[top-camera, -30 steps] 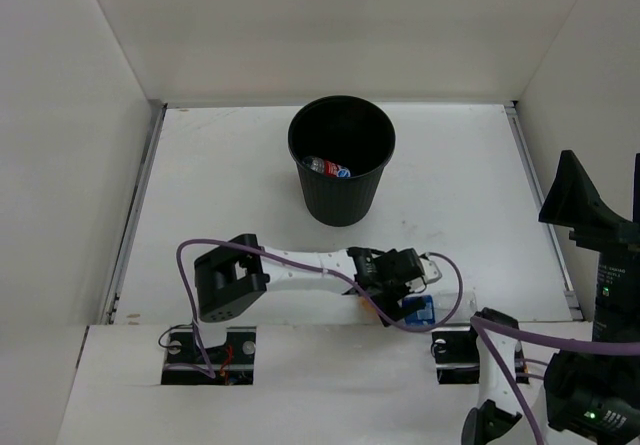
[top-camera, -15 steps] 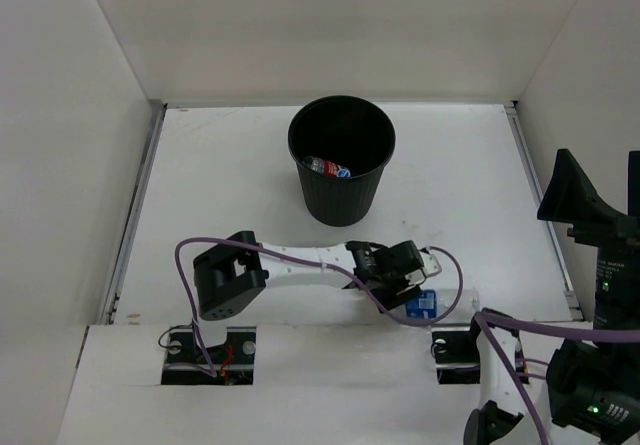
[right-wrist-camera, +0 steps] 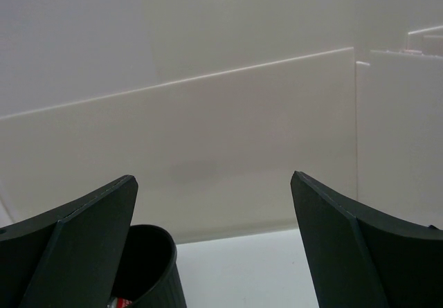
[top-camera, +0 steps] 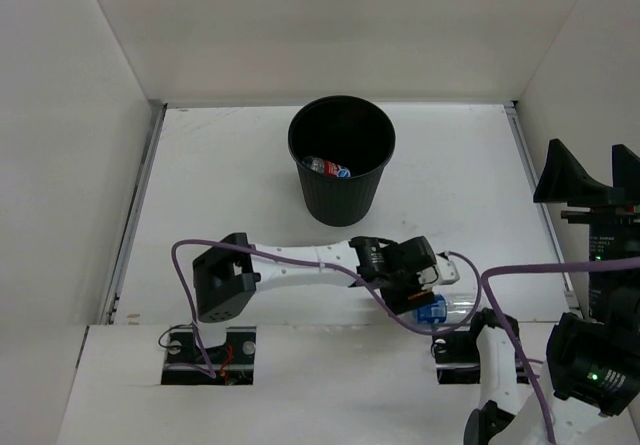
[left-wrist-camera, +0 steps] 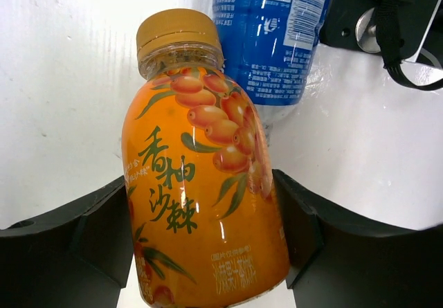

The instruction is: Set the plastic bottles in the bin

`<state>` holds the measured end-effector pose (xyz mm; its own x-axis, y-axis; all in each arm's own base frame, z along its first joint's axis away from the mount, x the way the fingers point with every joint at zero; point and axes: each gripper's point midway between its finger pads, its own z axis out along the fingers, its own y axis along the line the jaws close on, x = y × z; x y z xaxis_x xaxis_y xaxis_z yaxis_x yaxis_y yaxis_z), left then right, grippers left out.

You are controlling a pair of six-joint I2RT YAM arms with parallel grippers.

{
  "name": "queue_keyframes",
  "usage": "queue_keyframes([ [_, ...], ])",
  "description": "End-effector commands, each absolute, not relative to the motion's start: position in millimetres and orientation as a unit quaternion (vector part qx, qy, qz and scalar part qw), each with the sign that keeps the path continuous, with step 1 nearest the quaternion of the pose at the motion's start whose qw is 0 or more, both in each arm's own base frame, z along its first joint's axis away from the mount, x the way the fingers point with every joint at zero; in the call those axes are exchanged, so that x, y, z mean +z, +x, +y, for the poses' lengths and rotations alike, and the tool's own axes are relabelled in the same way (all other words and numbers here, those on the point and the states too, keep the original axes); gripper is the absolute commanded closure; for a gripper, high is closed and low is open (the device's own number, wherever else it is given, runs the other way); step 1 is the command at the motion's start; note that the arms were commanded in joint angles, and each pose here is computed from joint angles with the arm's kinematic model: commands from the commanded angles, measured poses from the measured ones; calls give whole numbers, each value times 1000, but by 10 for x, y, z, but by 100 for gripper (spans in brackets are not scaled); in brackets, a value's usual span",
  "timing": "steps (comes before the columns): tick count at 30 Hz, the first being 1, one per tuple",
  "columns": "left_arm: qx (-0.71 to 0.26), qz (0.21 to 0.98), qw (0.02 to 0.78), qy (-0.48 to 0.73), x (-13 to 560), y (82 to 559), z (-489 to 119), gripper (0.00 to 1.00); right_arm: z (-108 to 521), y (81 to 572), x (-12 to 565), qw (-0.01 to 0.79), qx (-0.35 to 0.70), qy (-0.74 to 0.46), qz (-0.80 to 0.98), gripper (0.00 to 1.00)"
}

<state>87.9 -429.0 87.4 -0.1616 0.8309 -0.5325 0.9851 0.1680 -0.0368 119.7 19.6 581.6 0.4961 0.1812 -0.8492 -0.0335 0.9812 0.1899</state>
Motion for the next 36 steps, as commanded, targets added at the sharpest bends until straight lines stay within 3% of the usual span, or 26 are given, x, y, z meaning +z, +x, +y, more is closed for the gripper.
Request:
queue_keyframes([
  [1,-214,713,234,625,1307,940,-4327,100,246,1108,5923,876,68,63,474,2],
  [6,-220,696,277,625,1673,1175,-4404,100,215,1144,5910,874,60,63,477,2],
  [13,-254,649,410,588,2958,1769,-4766,100,81,1373,5792,868,47,70,490,2],
  [19,-265,598,502,566,3872,1902,-4797,99,-67,1676,5634,850,46,85,517,2],
  [23,-228,588,527,569,3975,2138,-4573,99,-87,1755,5622,846,55,90,523,3],
  [31,-133,616,592,502,4205,3340,-3706,99,-84,1760,5718,847,56,88,522,3],
  [36,-118,633,596,480,4074,3653,-3356,99,-74,1724,5783,849,55,88,517,3],
])
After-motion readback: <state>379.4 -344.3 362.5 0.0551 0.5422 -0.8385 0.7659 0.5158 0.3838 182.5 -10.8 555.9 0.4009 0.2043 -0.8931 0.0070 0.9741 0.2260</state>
